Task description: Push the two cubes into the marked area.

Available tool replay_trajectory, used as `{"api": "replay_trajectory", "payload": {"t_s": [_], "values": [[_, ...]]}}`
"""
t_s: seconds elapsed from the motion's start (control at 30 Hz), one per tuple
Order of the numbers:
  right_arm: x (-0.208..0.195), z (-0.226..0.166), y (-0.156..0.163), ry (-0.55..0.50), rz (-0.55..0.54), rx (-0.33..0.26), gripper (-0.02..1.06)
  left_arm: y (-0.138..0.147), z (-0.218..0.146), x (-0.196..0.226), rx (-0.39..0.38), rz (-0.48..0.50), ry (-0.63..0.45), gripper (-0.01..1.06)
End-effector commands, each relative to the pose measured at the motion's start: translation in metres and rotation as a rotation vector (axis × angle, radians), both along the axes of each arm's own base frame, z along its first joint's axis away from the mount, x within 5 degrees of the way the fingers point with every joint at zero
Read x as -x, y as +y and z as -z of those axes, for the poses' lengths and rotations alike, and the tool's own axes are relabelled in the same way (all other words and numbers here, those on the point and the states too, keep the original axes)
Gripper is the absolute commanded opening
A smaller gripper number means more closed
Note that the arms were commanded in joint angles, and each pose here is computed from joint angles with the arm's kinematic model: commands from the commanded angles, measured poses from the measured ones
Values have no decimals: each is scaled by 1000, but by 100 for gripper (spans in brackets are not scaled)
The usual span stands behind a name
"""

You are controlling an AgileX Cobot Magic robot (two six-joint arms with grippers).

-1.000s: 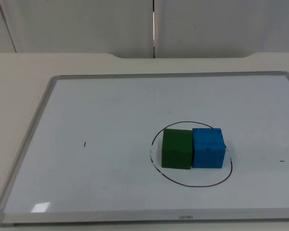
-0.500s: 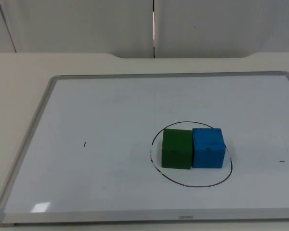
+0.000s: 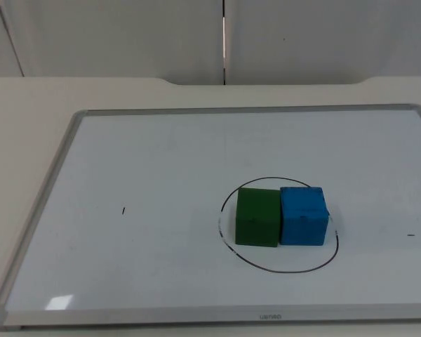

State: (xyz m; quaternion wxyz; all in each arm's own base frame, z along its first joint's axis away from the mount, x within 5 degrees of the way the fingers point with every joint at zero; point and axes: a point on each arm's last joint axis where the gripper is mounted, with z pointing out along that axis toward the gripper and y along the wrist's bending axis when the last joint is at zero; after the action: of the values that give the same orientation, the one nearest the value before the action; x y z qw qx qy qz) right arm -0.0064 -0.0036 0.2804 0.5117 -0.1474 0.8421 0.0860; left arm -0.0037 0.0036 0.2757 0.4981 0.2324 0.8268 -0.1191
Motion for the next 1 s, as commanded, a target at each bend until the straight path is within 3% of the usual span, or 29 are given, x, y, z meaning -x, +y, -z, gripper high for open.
{"api": "replay_trajectory", "payload": {"t_s": [0.0,0.37,0.97], "values": [[0,1,0,-2,15,-3,101,0,1,0,5,-8,0,105],[1,1,2,-3,255,0,101,0,1,0,5,-8,0,105],[1,1,2,-3,254,0,101,0,1,0,5,-8,0,105]]}}
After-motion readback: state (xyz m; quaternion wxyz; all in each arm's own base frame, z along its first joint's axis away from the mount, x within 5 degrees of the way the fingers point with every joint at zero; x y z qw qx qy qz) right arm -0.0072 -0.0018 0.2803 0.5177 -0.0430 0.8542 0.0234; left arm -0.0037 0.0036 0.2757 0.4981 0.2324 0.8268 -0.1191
